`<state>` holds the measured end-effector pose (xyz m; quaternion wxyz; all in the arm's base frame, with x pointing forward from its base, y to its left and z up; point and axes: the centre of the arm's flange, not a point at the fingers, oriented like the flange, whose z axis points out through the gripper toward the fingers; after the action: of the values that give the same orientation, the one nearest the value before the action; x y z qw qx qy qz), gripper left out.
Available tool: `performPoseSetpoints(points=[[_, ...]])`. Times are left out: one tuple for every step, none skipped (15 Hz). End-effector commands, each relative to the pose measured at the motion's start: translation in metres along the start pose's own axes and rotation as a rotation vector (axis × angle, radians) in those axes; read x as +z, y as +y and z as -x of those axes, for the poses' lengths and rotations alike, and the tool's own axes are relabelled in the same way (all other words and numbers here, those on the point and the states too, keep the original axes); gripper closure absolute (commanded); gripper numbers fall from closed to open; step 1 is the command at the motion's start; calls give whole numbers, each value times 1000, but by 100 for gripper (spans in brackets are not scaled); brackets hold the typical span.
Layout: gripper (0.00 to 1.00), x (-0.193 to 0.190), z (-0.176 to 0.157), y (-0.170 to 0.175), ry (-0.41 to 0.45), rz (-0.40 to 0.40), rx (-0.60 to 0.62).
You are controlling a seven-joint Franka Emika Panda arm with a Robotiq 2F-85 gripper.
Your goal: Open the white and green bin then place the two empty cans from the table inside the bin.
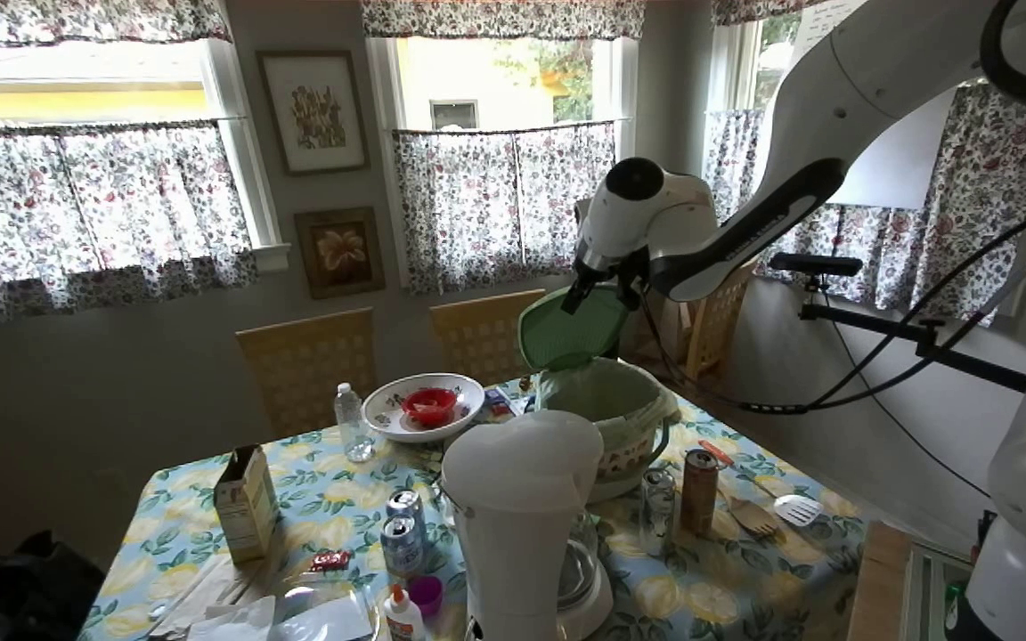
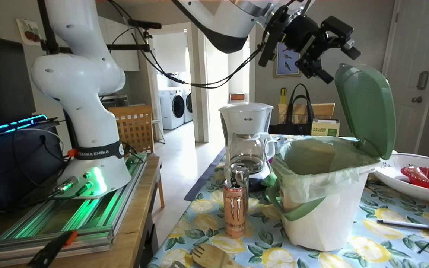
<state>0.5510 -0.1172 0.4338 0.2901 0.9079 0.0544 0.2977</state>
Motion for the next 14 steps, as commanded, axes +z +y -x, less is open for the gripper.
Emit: performPoseSetpoints(points=[[0, -37, 9, -1, 5, -7, 24], [0, -44, 10, -2, 13, -9, 26], [0, -53, 13, -3, 13, -11, 31], [0, -60, 16, -5, 9, -20, 31], [0, -66, 22, -9, -1, -38, 41], [0, -73, 27, -12, -13, -58, 58], [0, -78, 34, -16, -27, -84, 94], [0, -81, 40, -19, -43, -114, 126], [0, -85, 47, -22, -67, -142, 161], [0, -88, 55, -23, -94, -186, 196], [0, -91, 63, -26, -120, -229, 229], [0, -92, 71, -29, -147, -263, 255], [0, -91, 81, -32, -178, -304, 279], [0, -90, 89, -35, -216, -349, 287]])
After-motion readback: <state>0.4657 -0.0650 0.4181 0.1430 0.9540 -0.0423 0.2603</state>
